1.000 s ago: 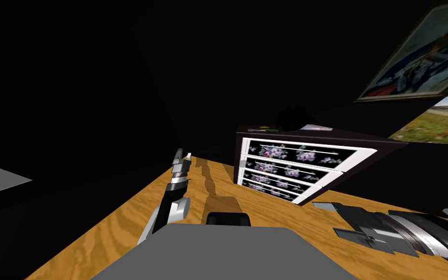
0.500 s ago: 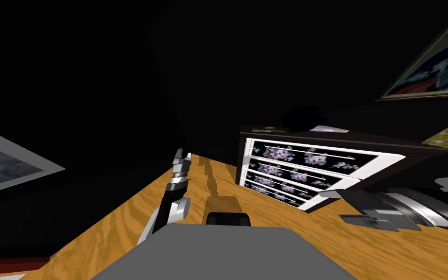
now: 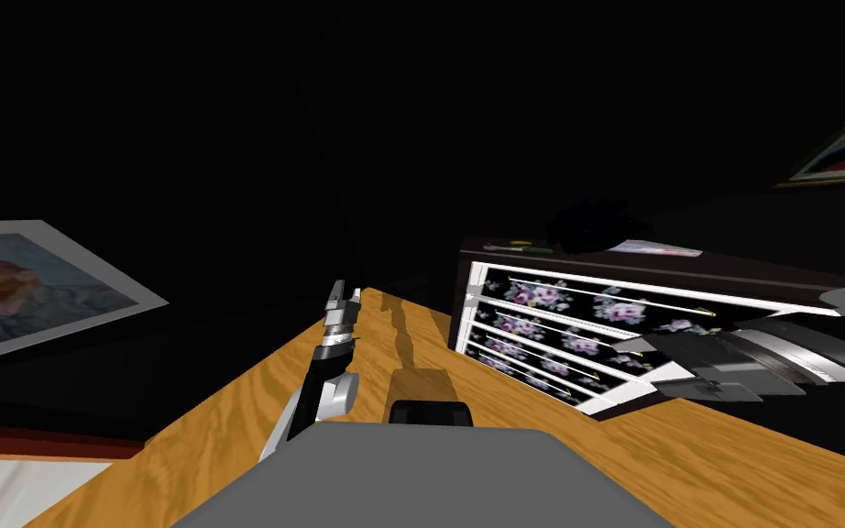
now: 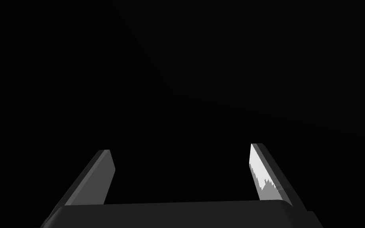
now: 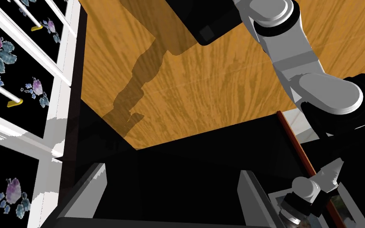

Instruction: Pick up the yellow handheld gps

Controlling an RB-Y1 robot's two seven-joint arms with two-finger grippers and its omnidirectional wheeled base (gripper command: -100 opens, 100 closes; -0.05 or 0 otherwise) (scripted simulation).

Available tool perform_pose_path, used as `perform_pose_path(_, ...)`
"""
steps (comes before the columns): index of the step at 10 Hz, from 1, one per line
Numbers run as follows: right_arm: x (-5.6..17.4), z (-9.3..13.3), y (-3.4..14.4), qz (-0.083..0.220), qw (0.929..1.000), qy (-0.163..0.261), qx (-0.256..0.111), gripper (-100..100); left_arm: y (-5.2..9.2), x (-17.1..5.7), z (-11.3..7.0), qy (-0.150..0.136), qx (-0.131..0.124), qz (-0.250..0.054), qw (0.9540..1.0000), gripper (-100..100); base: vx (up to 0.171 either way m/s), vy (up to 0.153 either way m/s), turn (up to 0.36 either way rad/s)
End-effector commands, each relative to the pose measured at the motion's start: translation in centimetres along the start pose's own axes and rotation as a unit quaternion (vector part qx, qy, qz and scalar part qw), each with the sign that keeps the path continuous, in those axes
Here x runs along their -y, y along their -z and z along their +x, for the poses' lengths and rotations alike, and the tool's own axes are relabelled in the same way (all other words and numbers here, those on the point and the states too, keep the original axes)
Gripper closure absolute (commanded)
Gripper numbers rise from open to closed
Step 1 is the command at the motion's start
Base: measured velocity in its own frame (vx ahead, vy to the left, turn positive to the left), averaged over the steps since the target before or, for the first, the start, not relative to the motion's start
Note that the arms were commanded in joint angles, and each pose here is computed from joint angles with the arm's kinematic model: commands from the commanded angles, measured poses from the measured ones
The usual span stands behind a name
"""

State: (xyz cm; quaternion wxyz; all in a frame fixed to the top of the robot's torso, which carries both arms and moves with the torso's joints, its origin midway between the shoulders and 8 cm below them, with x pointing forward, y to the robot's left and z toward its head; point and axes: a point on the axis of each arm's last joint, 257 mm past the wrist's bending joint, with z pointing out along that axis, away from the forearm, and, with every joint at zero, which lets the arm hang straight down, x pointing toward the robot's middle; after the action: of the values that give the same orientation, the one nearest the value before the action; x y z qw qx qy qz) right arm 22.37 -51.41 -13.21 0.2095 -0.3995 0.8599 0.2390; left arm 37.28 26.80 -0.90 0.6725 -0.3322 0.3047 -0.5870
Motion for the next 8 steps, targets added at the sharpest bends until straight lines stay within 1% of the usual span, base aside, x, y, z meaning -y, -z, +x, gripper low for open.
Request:
perform_pose_path(1, 1.1, -1.2, 1.9, 0.012, 0.9996, 0.009, -0.024, -100, 0.0, 0.0, 0.0, 0.000, 0.000, 0.000, 1.0000, 0, 0.021, -0.030, 0.204)
perform_pose_path(2, 1.8, -1.8, 2.8, 0.020, 0.9988, 0.017, -0.041, -100, 0.0, 0.0, 0.0, 0.000, 0.000, 0.000, 1.0000, 0, 0.025, -0.044, 0.212)
perform_pose_path(3, 1.8, -1.3, 3.1, 0.023, 0.9986, 0.012, -0.046, -100, 0.0, 0.0, 0.0, 0.000, 0.000, 0.000, 1.0000, 0, 0.016, -0.023, 0.028)
perform_pose_path(4, 2.0, -1.7, 3.1, 0.024, 0.9986, 0.018, -0.043, -100, 0.0, 0.0, 0.0, 0.000, 0.000, 0.000, 1.0000, 0, 0.006, -0.001, -0.044)
perform_pose_path(5, 2.9, -3.2, 4.8, 0.037, 0.9969, 0.027, -0.065, -100, 0.0, 0.0, 0.0, 0.000, 0.000, 0.000, 1.0000, 0, 0.025, -0.023, 0.297)
perform_pose_path(6, 3.5, -3.6, 5.6, 0.048, 0.9953, 0.033, -0.077, -100, 0.0, 0.0, 0.0, 0.000, 0.000, 0.000, 1.0000, 0, 0.041, -0.054, 0.199)
perform_pose_path(7, 4.0, -4.8, 6.8, 0.058, 0.9937, 0.036, -0.089, -100, 0.0, 0.0, 0.0, 0.000, 0.000, 0.000, 1.0000, 0, 0.053, -0.102, 0.306)
perform_pose_path(8, 4.7, -5.5, 7.9, 0.071, 0.9908, 0.045, -0.106, -100, 0.0, 0.0, 0.0, 0.000, 0.000, 0.000, 1.0000, 0, 0.052, -0.101, 0.154)
